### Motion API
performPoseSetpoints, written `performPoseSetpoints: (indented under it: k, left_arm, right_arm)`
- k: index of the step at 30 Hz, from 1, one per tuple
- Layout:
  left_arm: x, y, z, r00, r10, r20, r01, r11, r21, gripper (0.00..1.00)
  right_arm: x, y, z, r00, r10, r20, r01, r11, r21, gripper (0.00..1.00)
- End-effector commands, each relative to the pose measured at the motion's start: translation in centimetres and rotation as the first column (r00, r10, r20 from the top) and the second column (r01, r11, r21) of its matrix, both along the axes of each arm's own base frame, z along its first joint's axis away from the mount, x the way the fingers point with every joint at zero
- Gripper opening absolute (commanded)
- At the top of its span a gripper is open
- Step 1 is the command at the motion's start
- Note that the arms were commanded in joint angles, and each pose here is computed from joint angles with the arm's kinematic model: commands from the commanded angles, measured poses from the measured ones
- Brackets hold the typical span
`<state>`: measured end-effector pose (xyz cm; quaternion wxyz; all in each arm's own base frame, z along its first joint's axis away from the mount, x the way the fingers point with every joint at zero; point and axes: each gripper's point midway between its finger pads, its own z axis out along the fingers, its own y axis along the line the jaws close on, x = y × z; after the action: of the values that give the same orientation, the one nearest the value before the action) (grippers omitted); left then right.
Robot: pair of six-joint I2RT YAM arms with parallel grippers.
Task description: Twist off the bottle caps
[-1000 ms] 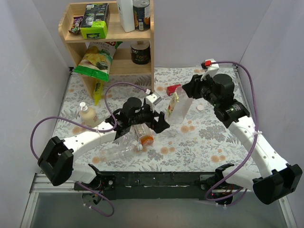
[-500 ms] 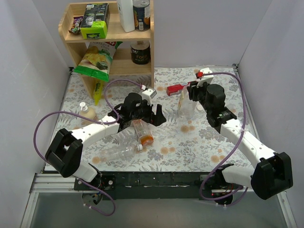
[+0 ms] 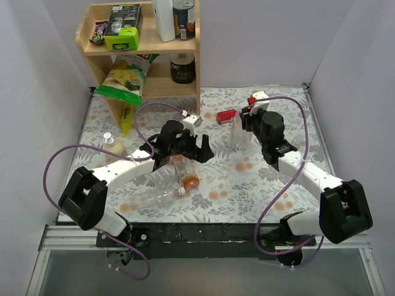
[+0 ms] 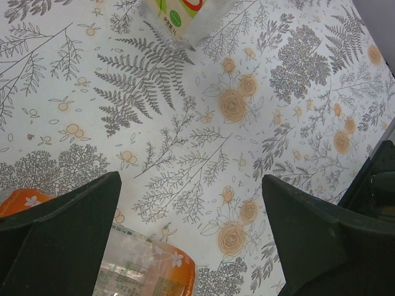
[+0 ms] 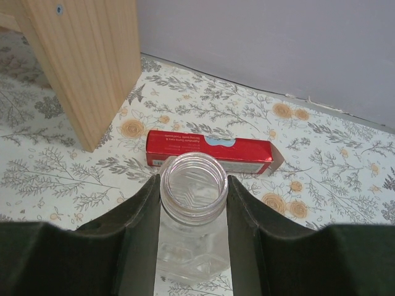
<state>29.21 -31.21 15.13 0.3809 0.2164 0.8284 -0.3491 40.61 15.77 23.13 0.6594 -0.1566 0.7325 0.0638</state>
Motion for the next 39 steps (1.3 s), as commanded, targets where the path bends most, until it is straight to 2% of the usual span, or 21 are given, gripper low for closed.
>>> performPoseSetpoints:
  k: [1, 4, 5, 7, 8, 10, 11, 12, 16, 23, 30, 39]
  left_arm:
    - [1.0, 0.1, 1.8, 0.999, 0.03, 0.044, -0.03, 1.0, -0.004, 0.98]
    - [1.2, 0.3, 1.7, 0.998, 0.039, 0.049, -0.039, 0.999, 0.007, 0.98]
    - [1.3, 0.3, 1.8, 0.998, 0.042, 0.052, -0.042, 0.999, 0.009, 0.98]
    - [1.5, 0.4, 1.9, 0.997, 0.051, 0.057, -0.052, 0.999, 0.011, 0.98]
    - [1.5, 0.5, 1.9, 0.997, 0.054, 0.059, -0.055, 0.998, 0.016, 0.98]
    - [1.8, 0.8, 1.9, 0.995, 0.071, 0.065, -0.072, 0.997, 0.027, 0.98]
    - [1.9, 1.0, 1.8, 0.995, 0.081, 0.065, -0.083, 0.996, 0.036, 0.98]
    - [2.1, 1.1, 1.7, 0.993, 0.095, 0.068, -0.098, 0.994, 0.043, 0.98]
    - [3.4, 2.4, 1.2, 0.979, 0.194, 0.064, -0.2, 0.975, 0.097, 0.98]
    - [4.1, 6.3, 1.3, 0.908, 0.417, 0.04, -0.416, 0.887, 0.198, 0.98]
    - [1.8, 7.4, -1.9, 0.858, 0.502, -0.108, -0.466, 0.85, 0.246, 0.98]
    - [0.1, 8.8, -6.1, 0.792, 0.579, -0.193, -0.507, 0.8, 0.322, 0.98]
  right_arm:
    - [0.7, -0.6, 1.7, 0.996, -0.038, 0.084, 0.037, 0.999, 0.014, 0.01]
    - [0.4, -0.5, 1.0, 0.999, -0.027, 0.044, 0.027, 1.0, 0.004, 0.01]
    - [0.2, -0.6, 1.0, 0.999, -0.027, 0.042, 0.027, 1.0, 0.005, 0.06]
    - [-0.1, -0.9, 0.4, 0.999, -0.04, 0.028, 0.04, 0.999, 0.009, 0.27]
    - [-0.2, -1.1, 0.4, 0.998, -0.053, 0.025, 0.053, 0.999, 0.009, 0.41]
    - [-0.5, -1.3, 0.2, 0.998, -0.058, 0.007, 0.057, 0.998, 0.016, 0.51]
    - [-0.6, -1.3, 0.3, 0.998, -0.057, 0.004, 0.057, 0.998, 0.021, 0.68]
    - [-0.7, -1.1, 0.7, 0.999, -0.054, 0.004, 0.054, 0.998, 0.037, 0.71]
    - [-0.7, -0.4, 1.8, 1.0, -0.019, -0.014, 0.019, 0.999, 0.046, 0.77]
    - [-0.7, 0.4, 4.2, 1.0, 0.016, -0.015, -0.015, 0.997, 0.071, 0.86]
    - [-1.8, 0.1, 6.6, 1.0, 0.021, 0.008, -0.021, 0.995, 0.1, 0.88]
    - [-4.9, -0.3, 11.3, 0.994, 0.072, 0.083, -0.083, 0.987, 0.138, 0.88]
